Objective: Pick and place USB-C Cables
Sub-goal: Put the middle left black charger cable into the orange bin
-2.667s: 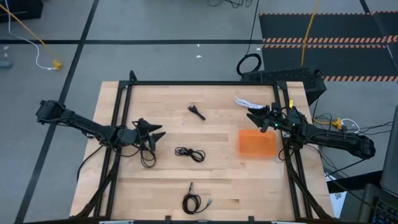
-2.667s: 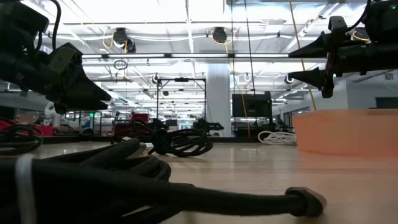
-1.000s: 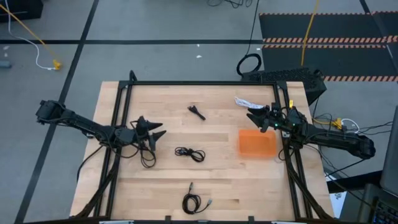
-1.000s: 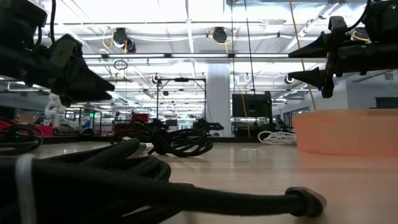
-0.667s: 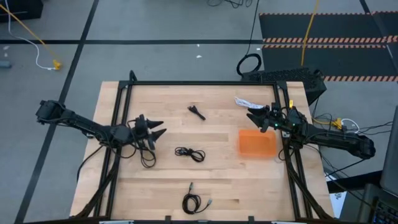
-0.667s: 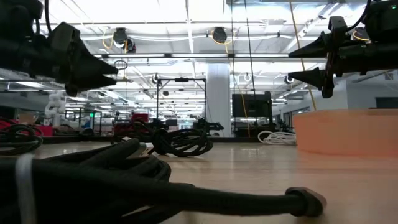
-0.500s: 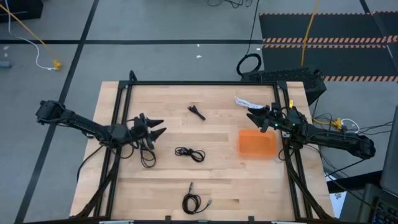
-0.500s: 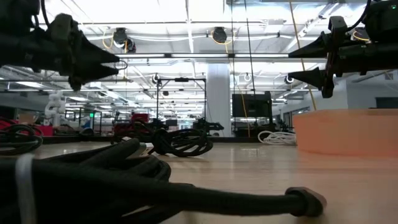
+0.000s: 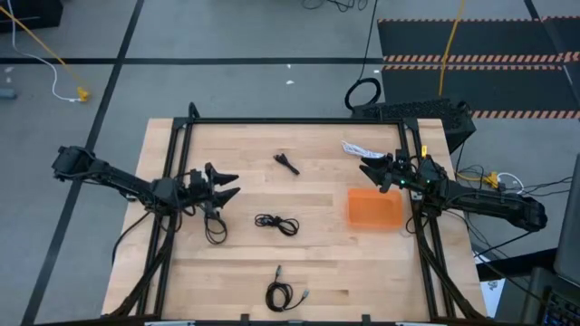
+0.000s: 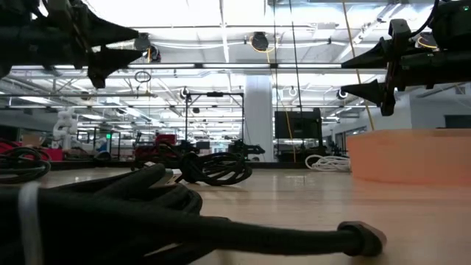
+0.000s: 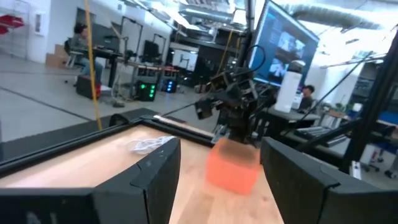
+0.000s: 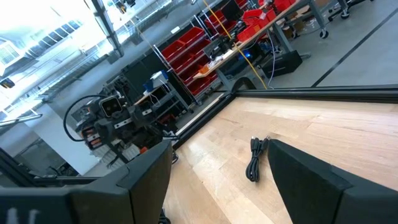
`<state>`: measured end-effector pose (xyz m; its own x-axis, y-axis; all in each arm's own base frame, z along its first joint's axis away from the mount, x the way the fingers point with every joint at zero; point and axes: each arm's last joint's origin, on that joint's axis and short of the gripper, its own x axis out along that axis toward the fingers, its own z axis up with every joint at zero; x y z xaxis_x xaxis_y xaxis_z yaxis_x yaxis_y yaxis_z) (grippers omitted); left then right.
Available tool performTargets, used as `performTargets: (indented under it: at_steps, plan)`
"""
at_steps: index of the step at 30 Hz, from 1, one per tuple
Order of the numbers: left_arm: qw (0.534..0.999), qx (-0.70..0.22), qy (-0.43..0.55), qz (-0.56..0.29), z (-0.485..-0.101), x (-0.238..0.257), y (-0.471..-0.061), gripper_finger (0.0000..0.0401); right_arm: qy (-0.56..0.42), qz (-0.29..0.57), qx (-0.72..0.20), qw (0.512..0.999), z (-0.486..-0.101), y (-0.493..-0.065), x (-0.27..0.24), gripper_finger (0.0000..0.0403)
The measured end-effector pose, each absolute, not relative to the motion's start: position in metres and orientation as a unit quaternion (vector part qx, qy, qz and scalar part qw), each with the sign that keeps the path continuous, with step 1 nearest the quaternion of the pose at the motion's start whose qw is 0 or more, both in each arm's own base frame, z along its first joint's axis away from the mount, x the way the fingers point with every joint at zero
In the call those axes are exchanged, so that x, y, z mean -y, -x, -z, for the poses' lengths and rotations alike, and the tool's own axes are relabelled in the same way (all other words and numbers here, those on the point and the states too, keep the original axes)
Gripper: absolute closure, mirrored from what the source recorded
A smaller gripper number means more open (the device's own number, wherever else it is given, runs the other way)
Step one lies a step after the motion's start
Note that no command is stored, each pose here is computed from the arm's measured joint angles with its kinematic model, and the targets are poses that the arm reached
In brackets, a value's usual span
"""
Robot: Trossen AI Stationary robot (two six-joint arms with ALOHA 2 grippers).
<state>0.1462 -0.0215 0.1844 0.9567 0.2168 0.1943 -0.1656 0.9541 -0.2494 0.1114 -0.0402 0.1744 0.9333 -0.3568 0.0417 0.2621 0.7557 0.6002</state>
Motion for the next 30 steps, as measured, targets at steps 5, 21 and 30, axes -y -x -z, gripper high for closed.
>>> performTargets:
  at_steps: [5,21,30]
  plan:
    - [0.978,0.125,0.122,-0.113,-0.1923,0.0211,-0.1485,0.0178,-0.308,0.166,0.077,0.934,-0.1743,-0.1114,0.0402,0.0147]
    - [0.958,0.133,0.23,-0.107,-0.1929,0.0212,-0.1494,0.0178,-0.308,0.166,0.077,0.934,-0.1744,-0.1114,0.0402,0.0147]
    - [0.959,0.129,0.23,-0.102,-0.1922,0.0213,-0.1497,0.0178,-0.308,0.166,0.077,0.934,-0.1744,-0.1114,0.0402,0.0147]
